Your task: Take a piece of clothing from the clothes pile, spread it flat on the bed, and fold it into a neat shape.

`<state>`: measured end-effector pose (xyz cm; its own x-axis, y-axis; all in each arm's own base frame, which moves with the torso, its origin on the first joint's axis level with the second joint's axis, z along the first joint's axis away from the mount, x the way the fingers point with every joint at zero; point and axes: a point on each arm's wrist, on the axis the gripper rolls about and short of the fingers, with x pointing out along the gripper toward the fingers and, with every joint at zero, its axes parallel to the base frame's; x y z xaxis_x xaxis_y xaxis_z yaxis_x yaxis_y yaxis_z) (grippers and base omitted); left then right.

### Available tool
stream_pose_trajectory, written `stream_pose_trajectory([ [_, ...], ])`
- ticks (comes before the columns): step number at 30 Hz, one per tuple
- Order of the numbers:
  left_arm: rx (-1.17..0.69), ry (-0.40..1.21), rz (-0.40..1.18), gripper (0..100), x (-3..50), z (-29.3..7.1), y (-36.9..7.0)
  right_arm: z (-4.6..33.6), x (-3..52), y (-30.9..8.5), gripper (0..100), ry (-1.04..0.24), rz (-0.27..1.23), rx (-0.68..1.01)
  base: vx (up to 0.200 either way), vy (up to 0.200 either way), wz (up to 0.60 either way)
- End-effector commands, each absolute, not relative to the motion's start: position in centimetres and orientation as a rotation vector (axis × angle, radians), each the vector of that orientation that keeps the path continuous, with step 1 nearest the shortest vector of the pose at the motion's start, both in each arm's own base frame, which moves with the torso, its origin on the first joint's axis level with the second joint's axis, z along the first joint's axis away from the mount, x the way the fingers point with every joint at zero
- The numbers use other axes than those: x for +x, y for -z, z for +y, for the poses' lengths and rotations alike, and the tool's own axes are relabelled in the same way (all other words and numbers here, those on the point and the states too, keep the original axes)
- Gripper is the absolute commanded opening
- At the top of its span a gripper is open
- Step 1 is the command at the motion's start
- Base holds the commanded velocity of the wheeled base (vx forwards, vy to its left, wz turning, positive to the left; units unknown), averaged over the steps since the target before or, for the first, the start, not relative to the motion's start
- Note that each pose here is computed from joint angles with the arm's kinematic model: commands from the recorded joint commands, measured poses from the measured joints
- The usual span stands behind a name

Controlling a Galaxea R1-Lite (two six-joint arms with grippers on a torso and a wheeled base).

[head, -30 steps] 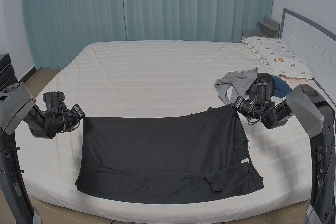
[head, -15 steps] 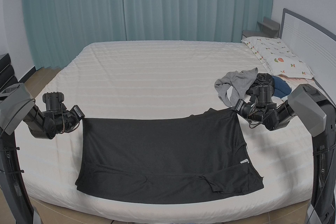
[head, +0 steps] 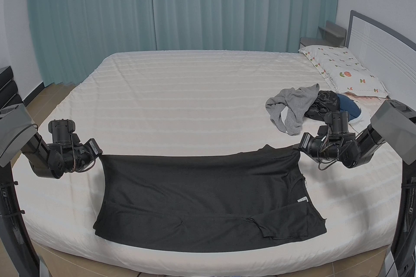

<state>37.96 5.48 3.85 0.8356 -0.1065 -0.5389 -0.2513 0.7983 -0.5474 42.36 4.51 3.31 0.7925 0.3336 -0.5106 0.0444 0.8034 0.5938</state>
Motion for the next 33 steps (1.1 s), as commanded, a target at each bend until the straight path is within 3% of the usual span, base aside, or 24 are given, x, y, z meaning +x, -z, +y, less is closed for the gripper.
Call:
stream_pose_trajectory([
  [1,-0.617,-0.077,0.616,0,36.0,5.2,-4.0,4.1,39.9,-4.2,0,-0.177,0.672,0.607,0.0,0.0,0.0],
  [10,-0.563,-0.072,0.688,0,33.5,4.9,-3.2,3.9,36.5,-2.8,0,-0.214,0.694,0.553,0.0,0.0,0.0],
  [19,-0.534,-0.076,0.798,0,30.7,4.3,-1.4,4.0,33.2,0.1,0,-0.234,0.811,0.441,0.0,0.0,0.0],
  [33,-0.508,-0.039,0.87,0,28.2,3.7,0.4,3.9,31.5,2.2,0,-0.233,0.895,0.379,0.0,0.0,0.0],
])
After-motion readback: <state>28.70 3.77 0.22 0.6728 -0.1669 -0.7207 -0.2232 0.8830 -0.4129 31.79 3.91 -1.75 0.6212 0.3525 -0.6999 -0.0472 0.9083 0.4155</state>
